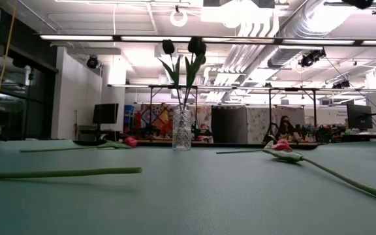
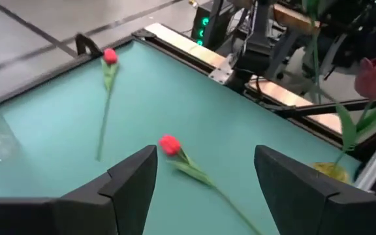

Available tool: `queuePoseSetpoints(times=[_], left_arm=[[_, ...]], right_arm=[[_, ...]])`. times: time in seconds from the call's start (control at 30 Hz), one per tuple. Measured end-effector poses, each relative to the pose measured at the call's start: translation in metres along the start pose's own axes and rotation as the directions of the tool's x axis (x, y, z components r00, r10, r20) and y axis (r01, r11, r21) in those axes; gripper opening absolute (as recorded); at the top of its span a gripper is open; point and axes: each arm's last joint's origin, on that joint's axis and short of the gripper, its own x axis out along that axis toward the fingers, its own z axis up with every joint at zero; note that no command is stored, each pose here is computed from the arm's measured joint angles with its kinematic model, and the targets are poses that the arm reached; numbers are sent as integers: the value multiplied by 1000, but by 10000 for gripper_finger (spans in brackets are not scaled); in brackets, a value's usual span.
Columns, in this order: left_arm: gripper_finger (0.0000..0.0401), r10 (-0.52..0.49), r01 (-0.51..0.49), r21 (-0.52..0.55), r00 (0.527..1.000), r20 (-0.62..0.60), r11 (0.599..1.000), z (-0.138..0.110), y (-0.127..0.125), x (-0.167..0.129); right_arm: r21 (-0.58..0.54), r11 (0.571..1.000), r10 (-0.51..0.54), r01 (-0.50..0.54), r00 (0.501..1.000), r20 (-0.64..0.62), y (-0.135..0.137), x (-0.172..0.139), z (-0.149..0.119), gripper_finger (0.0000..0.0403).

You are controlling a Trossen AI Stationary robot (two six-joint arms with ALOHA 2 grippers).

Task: Sort flowers into vase by color
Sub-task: Put the right dark red tulip into the yellow vase

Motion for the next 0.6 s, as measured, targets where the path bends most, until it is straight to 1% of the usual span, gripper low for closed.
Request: queuePoseSetpoints(times=[0.07, 0.13, 0.23, 0.33, 0.4, 0.53, 0.6], left_arm=[[246, -18, 18, -37, 1000, 4, 999, -7, -3, 0], [246, -39, 40, -73, 999, 17, 997, -13, -6, 1], [246, -68, 72, -95, 997, 38, 993, -14, -10, -1], [246, -71, 78, -111, 995, 63, 991, -12, -12, -2], [246, -65, 73, -109, 995, 79, 991, -10, -12, -2], [246, -66, 77, -110, 993, 96, 991, -8, -12, -2], [246, -65, 76, -109, 993, 95, 991, -8, -12, -2]], right_arm=[[16, 999, 35, -34, 998, -51, 1, 6, -11, 0], [34, 996, 90, -88, 993, -80, 4, 13, -22, 0], [43, 982, 189, -186, 980, -64, 13, 20, -36, 0], [31, 963, 266, -266, 964, 13, 22, 26, -50, 0], [5, 957, 290, -291, 953, 85, 28, 29, -60, 0], [-65, 954, 299, -292, 931, 208, 38, 34, -82, 0], [-96, 952, 304, -289, 921, 242, 43, 34, -91, 0]])
